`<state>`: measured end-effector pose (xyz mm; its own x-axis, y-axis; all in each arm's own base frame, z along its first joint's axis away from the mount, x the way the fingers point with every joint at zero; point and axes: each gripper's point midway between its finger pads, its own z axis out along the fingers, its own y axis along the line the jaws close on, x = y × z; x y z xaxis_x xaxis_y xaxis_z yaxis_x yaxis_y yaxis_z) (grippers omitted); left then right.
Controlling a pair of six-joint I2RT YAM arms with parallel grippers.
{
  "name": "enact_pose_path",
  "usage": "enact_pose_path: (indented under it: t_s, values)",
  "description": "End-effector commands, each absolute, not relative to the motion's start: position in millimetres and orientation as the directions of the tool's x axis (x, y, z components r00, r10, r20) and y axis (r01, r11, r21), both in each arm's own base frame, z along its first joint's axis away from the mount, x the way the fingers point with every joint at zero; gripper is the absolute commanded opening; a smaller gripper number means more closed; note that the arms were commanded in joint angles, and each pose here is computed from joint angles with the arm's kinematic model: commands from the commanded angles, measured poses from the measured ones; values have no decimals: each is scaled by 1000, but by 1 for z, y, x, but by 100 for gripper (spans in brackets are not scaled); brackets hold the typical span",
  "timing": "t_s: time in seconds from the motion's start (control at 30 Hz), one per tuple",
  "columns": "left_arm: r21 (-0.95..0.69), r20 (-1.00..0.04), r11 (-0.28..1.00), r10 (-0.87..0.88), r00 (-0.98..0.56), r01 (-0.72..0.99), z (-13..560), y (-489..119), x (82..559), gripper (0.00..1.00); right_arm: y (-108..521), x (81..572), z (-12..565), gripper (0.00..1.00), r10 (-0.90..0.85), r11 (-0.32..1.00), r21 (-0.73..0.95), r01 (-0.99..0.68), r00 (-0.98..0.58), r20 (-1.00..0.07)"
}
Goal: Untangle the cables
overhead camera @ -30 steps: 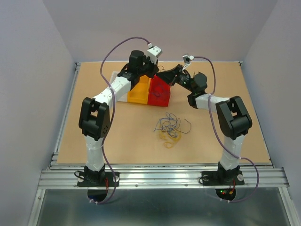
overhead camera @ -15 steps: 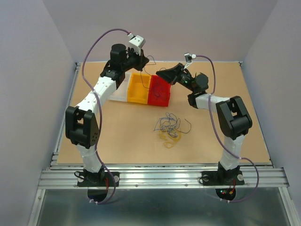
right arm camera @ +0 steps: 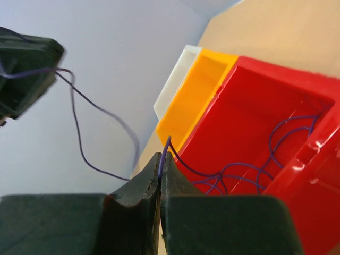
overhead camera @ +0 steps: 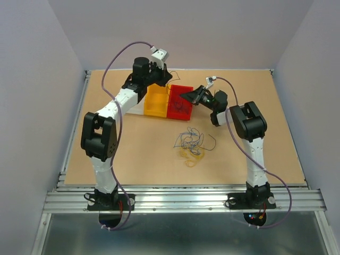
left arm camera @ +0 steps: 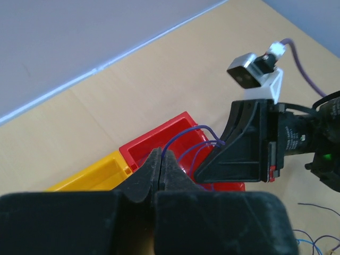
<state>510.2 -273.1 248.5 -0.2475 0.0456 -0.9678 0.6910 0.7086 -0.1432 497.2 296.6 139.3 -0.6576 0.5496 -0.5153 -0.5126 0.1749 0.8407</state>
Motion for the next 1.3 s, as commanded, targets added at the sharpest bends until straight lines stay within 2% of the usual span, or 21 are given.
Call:
enact_pose_path:
  t_s: [0.0,0.2,0.63,0.77,1.27]
  values:
    - [-116,-983,710,16,-181,695,260,-287,514,0,284,485,218,1,632,120,644,-755,-442,-636]
    - [-65,-981,751,72,-179,657,239,-300,516,0,278,494,203,1,624,205,693,-691,-453,-636]
    - [-37,-959,832,127,-255,554,195,-299,537,0,259,517,173,1,575,491,725,-483,-446,-686]
    - [-38,-947,851,137,-291,524,179,-296,542,0,258,527,155,1,537,601,698,-391,-450,-714]
    - [31,-909,873,227,-350,486,158,-305,534,0,288,534,151,1,406,798,537,-275,-413,-815]
